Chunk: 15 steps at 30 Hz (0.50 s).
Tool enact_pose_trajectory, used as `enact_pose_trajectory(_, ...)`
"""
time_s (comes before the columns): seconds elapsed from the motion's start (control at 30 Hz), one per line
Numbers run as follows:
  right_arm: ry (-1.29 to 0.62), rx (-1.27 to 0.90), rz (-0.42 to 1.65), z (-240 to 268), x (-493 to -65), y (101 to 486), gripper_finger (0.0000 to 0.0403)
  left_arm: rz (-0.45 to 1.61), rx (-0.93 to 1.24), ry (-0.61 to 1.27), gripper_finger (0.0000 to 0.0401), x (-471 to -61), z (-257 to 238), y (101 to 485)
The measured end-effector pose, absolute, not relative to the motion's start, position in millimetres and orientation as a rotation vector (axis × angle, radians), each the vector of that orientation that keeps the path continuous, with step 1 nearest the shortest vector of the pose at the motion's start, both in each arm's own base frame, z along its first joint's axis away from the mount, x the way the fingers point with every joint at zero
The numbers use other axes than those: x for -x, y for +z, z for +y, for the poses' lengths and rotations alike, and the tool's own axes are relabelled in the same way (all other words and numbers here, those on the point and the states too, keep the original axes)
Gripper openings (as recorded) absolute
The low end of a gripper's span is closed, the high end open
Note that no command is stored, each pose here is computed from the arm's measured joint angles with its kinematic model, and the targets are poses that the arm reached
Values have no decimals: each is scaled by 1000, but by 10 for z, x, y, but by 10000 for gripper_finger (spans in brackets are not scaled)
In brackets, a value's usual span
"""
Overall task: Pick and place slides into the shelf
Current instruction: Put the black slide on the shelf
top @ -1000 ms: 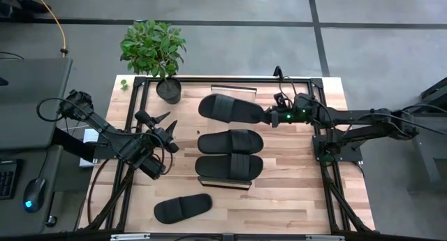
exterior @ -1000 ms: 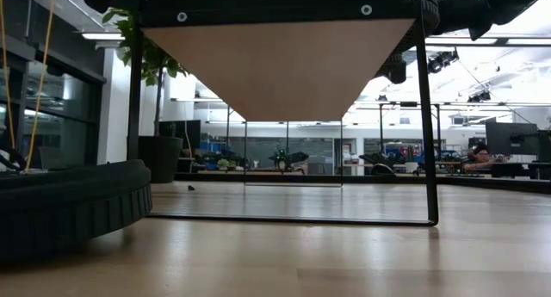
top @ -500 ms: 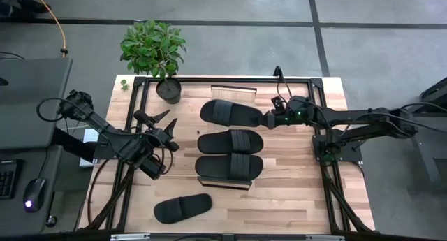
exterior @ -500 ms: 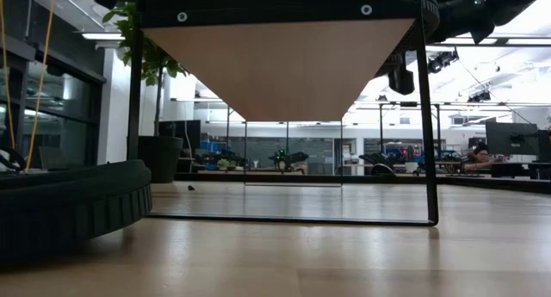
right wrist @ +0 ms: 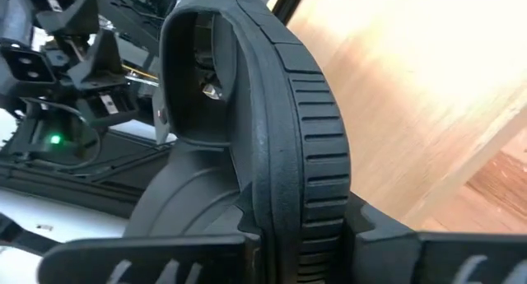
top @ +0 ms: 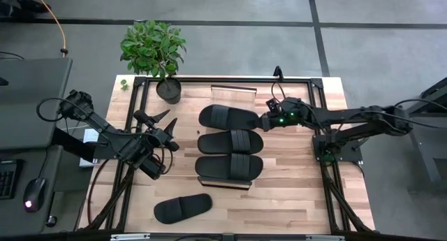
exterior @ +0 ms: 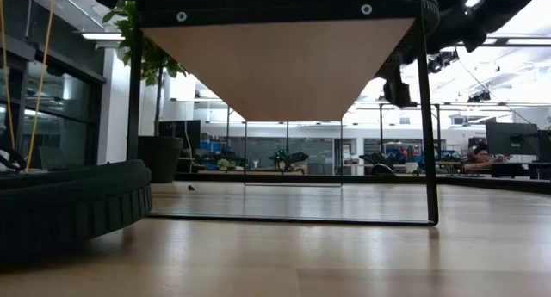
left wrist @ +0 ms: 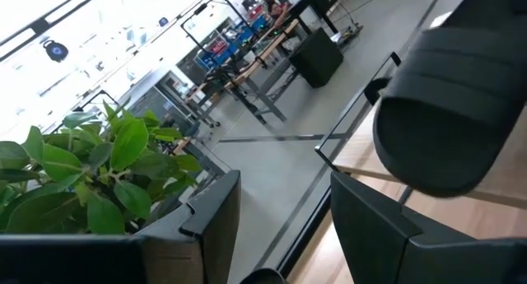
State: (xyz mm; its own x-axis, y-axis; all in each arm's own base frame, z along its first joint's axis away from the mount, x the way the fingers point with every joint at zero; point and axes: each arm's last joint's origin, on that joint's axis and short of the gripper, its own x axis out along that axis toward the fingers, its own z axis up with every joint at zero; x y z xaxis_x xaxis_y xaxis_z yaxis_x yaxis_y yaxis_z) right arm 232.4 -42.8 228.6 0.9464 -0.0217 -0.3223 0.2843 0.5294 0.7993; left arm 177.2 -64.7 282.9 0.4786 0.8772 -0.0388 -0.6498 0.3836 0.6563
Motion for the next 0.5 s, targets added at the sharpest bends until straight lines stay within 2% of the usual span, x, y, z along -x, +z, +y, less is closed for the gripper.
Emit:
enact_pose_trajectory(0.27,-182,-1003,308,-435,-2368,2236,46,407,-630,1012,172,-1773,-648,2832)
enact_pose_trajectory(0.5,-181,-1029,318,-429,-2361,2232,82,406,-631,1012,172,-1773,-648,2832)
